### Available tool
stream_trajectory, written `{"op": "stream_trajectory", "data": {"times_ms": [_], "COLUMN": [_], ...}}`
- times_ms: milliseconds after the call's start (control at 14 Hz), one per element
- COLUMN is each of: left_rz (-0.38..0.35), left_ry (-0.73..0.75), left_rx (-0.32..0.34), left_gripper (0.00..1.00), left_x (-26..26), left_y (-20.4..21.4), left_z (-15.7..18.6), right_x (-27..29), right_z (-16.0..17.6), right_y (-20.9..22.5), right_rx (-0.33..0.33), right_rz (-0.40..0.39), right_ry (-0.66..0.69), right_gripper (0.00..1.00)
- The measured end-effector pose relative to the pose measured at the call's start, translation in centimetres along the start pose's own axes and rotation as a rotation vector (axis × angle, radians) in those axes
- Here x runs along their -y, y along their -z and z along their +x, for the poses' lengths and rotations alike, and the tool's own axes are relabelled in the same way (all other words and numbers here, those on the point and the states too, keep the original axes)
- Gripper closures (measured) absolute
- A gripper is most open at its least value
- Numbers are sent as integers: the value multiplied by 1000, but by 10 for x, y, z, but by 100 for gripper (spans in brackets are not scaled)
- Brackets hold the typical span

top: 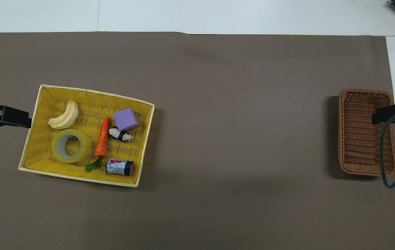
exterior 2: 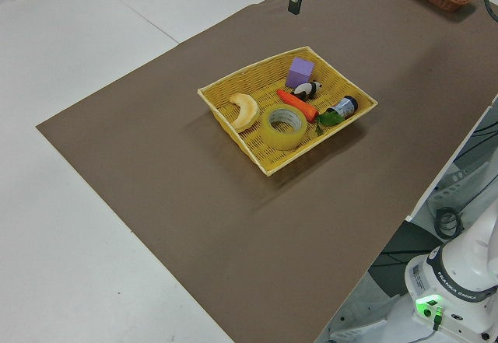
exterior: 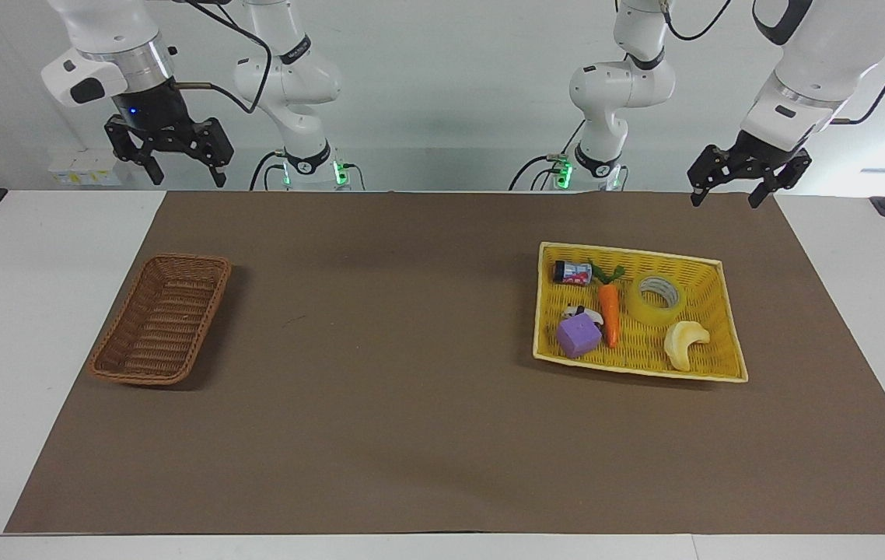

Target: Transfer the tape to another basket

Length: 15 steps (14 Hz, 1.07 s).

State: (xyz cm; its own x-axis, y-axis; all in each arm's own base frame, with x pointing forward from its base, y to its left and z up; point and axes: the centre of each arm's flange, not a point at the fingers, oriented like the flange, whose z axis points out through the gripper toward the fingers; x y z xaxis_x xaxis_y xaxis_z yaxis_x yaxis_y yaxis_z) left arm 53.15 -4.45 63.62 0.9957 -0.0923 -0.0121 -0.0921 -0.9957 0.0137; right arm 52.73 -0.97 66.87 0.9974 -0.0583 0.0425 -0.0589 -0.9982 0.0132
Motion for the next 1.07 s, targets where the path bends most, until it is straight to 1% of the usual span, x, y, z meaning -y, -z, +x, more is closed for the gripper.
{"op": "stream_trajectory", "data": {"times_ms": [357,1071], "left_rz": [0,2], "left_ry": [-8,-1], "left_rx": [9,-7], "left_gripper": [0,0], "left_x": [-1,3], "left_y": [-4,5], "left_z": [-2,-7], "right_x": [0,0], "right_z": [0,0], "right_y": [0,0], "right_rx": [0,-1], "right_rz": [0,0], "right_ry": [0,0], "right_gripper": [0,0]}}
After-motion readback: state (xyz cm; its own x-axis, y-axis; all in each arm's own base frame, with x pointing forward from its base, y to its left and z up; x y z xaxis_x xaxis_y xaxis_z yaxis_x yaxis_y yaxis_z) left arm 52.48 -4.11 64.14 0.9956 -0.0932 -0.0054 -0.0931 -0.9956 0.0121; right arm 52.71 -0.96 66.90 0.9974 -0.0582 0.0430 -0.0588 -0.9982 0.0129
